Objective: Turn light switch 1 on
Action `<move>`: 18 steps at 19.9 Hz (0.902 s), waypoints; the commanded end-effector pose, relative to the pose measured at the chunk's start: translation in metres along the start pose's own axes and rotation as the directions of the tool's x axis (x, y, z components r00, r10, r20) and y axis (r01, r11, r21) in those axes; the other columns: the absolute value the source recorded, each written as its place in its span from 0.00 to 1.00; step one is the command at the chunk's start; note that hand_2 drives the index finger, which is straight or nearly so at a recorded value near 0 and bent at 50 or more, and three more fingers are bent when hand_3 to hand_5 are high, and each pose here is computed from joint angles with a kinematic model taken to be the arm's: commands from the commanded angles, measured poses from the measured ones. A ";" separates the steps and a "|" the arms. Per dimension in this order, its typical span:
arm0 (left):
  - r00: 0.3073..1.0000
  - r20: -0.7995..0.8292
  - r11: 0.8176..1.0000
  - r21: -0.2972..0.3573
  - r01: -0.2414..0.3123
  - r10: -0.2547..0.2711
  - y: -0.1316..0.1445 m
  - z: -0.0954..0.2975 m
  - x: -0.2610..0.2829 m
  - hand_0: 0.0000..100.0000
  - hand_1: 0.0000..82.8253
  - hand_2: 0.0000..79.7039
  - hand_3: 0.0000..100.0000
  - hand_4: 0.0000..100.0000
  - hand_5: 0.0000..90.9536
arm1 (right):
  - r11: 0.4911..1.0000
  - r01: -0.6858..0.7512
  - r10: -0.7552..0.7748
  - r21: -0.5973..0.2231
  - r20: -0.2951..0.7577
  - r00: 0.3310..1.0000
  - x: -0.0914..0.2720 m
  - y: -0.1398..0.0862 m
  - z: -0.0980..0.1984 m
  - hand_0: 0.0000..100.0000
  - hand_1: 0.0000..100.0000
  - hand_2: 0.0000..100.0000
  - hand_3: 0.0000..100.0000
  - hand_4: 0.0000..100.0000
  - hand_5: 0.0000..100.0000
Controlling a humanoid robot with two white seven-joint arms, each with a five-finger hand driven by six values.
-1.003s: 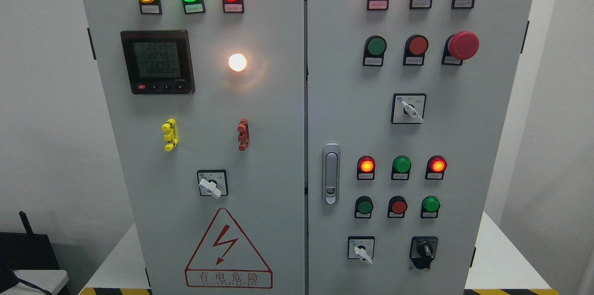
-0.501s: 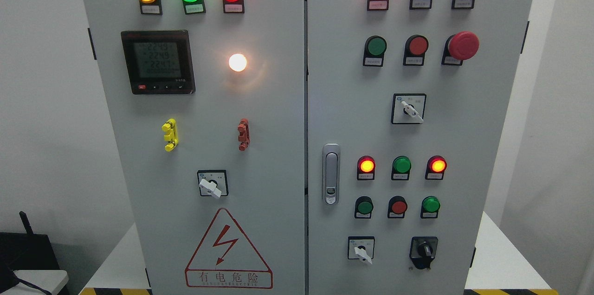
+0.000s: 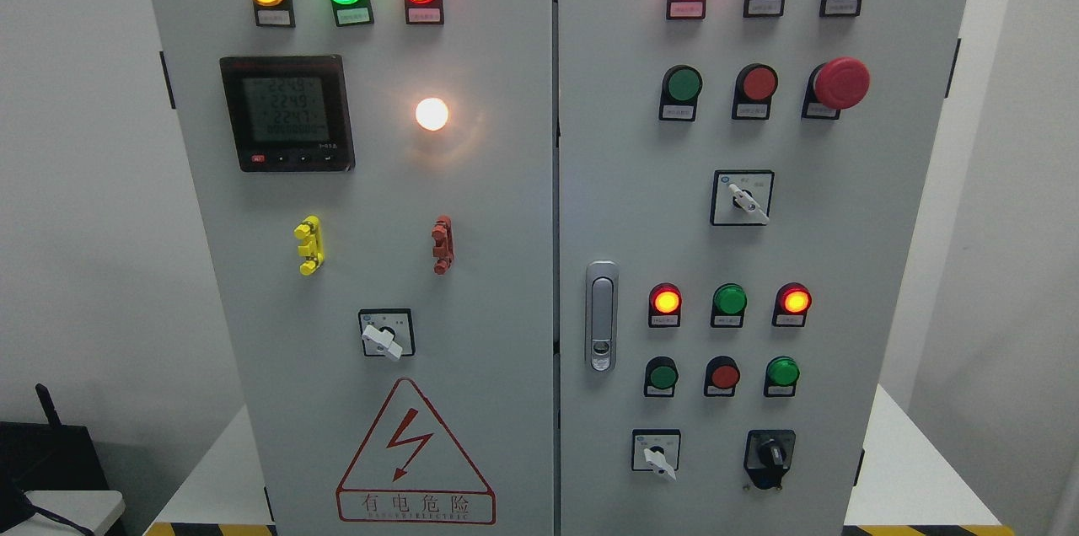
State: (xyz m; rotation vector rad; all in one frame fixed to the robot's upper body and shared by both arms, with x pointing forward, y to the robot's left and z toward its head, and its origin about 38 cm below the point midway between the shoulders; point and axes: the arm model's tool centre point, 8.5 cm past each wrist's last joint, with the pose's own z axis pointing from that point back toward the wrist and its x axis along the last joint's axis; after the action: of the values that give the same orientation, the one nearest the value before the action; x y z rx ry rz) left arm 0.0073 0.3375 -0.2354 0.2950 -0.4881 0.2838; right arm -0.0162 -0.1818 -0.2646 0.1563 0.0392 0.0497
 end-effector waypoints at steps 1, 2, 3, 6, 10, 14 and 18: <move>0.894 -0.359 0.952 -0.236 0.192 -0.269 -0.036 0.036 -0.090 0.47 0.12 0.00 0.00 0.07 0.00 | 1.000 0.017 -0.017 0.001 0.000 1.000 -0.001 0.000 0.000 0.12 0.39 0.00 0.00 0.00 0.00; 0.882 -0.367 0.945 -0.250 0.212 -0.295 -0.039 0.034 -0.087 0.48 0.10 0.00 0.00 0.07 0.00 | 1.000 0.018 -0.018 0.001 0.001 1.000 0.000 0.000 0.000 0.12 0.39 0.00 0.00 0.00 0.00; 0.872 -0.376 0.939 -0.258 0.225 -0.313 -0.040 0.034 -0.086 0.49 0.07 0.00 0.00 0.07 0.00 | 1.000 0.018 -0.018 0.001 0.001 1.000 0.000 0.000 0.000 0.12 0.39 0.00 0.00 0.00 0.00; 0.854 -0.392 0.931 -0.261 0.254 -0.343 -0.044 0.030 -0.081 0.49 0.04 0.00 0.00 0.06 0.00 | 1.000 0.018 -0.018 0.001 0.001 1.000 0.000 0.000 0.000 0.12 0.39 0.00 0.00 0.00 0.00; 0.849 -0.402 0.931 -0.266 0.251 -0.343 -0.051 0.027 -0.076 0.49 0.02 0.00 0.00 0.03 0.00 | 1.000 0.017 -0.017 0.001 0.001 1.000 0.000 0.000 0.000 0.12 0.39 0.00 0.00 0.00 0.00; 0.850 -0.404 0.932 -0.264 0.246 -0.339 -0.053 0.027 -0.077 0.49 0.01 0.00 0.00 0.02 0.00 | 1.000 0.017 -0.017 0.001 0.001 1.000 0.000 0.000 0.000 0.12 0.39 0.00 0.00 0.00 0.00; 0.852 -0.403 0.933 -0.268 0.240 -0.335 -0.056 0.028 -0.077 0.48 0.00 0.00 0.00 0.02 0.00 | 1.000 0.017 -0.017 0.001 0.001 1.000 0.000 0.000 0.000 0.12 0.39 0.00 0.00 0.00 0.00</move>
State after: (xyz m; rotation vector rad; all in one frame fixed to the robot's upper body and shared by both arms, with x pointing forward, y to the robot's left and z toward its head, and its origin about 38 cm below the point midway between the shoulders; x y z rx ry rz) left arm -0.0328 0.2800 -0.2609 0.1246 -0.0755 0.0592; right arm -0.0162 -0.1818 -0.2646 0.1563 0.0392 0.0497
